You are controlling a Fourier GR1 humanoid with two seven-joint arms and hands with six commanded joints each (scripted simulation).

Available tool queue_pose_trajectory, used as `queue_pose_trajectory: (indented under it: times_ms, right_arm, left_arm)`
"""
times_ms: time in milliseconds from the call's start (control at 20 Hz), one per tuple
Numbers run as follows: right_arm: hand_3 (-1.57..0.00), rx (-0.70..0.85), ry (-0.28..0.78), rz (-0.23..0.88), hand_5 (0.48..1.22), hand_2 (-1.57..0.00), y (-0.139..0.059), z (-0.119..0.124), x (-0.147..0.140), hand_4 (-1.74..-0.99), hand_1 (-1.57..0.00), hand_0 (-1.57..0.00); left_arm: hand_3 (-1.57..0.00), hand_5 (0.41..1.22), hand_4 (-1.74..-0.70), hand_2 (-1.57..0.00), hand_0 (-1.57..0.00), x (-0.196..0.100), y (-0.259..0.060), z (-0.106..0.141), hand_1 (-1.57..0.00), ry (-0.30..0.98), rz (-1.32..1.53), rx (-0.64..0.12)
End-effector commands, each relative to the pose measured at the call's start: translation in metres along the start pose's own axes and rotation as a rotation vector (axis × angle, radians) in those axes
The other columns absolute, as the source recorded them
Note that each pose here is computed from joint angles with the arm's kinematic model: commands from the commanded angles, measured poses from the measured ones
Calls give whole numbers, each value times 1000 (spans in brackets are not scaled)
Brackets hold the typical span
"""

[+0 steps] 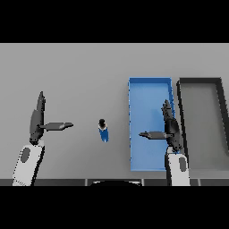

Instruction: Pick up the blue pipe and place it into the blue bin.

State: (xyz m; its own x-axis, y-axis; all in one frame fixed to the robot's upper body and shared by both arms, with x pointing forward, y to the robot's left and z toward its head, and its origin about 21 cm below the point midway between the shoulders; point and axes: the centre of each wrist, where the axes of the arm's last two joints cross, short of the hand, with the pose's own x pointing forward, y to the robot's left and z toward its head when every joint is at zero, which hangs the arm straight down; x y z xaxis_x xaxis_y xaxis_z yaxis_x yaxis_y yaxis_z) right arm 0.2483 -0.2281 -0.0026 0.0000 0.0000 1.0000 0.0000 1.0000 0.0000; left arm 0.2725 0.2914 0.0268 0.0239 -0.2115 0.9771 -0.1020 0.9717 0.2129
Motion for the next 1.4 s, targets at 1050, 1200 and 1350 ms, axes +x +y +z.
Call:
queue_pose_trajectory:
  times_ms: [1050,1200,1350]
  right_arm:
    - [1,110,-124,319,616,1,-34,19,17,-1173,1,1]
    - [1,114,-124,324,618,1,-35,19,19,-1182,1,1]
    - [1,108,-114,310,615,1,-32,21,16,-1197,1,1]
  left_arm:
    - [1,510,-1095,1,1,-1,-2,39,1,-53,-152,-656]
    - [1,475,-1132,1,1,-2,-24,47,1,-35,-177,-722]
    - [1,450,-1139,1,1,-5,-48,47,1,-17,-182,-769]
